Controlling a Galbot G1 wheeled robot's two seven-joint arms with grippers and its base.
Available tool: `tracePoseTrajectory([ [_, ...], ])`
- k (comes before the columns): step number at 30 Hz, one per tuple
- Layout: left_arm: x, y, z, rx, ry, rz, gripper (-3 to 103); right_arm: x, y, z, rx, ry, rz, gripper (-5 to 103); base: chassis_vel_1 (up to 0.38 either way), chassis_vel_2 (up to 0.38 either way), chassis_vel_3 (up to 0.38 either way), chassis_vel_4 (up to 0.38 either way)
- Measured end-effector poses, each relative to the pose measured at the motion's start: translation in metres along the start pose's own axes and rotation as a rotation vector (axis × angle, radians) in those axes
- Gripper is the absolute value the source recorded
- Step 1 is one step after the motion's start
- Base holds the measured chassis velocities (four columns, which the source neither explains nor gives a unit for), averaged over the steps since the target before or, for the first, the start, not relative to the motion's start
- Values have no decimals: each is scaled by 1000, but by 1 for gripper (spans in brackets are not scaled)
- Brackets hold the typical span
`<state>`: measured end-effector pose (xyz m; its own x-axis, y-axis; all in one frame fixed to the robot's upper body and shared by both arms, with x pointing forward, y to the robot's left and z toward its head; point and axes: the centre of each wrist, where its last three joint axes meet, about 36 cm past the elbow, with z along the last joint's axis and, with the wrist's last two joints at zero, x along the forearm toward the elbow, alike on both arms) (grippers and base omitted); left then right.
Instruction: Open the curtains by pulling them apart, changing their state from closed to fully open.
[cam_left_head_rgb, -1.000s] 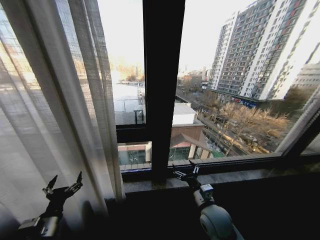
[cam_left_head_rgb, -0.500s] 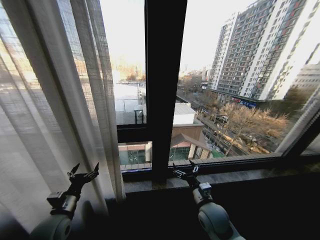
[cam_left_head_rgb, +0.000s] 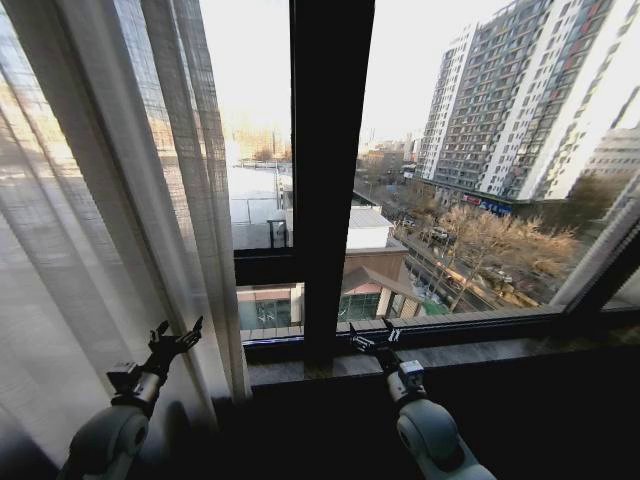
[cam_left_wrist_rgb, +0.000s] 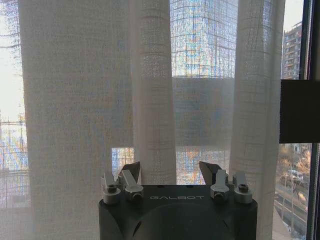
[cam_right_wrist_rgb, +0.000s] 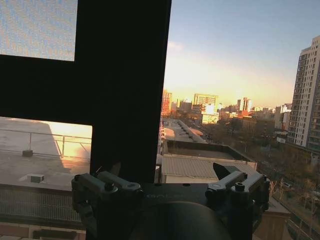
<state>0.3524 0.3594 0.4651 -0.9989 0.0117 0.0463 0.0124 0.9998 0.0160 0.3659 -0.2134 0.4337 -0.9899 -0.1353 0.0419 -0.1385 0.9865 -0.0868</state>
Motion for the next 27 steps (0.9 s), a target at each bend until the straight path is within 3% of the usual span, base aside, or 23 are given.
tracePoseTrajectory([
  [2, 0, 0, 0, 2, -1, 4, 61, -1, 0, 0, -1, 0, 1, 100, 0, 0, 0, 0],
  [3, 1, 0, -1, 4, -1, 6, 51, -1, 0, -1, -1, 1, 2, 100, 0, 0, 0, 0],
  [11, 4, 4, -2, 5, -4, 1, 28, -4, 5, -2, -7, -1, -10, 100, 0, 0, 0, 0],
  [15, 8, 5, -2, 4, -7, -1, 7, -6, 6, -3, 5, -7, -11, 100, 0, 0, 0, 0],
  [19, 8, 6, -2, 4, -9, -4, 1, -6, 6, -3, 28, -10, 2, 100, 0, 0, 0, 0],
  [27, 9, 5, -4, 4, -16, -5, 0, -3, 10, -2, 36, -2, -1, 100, 0, 0, 0, 0],
])
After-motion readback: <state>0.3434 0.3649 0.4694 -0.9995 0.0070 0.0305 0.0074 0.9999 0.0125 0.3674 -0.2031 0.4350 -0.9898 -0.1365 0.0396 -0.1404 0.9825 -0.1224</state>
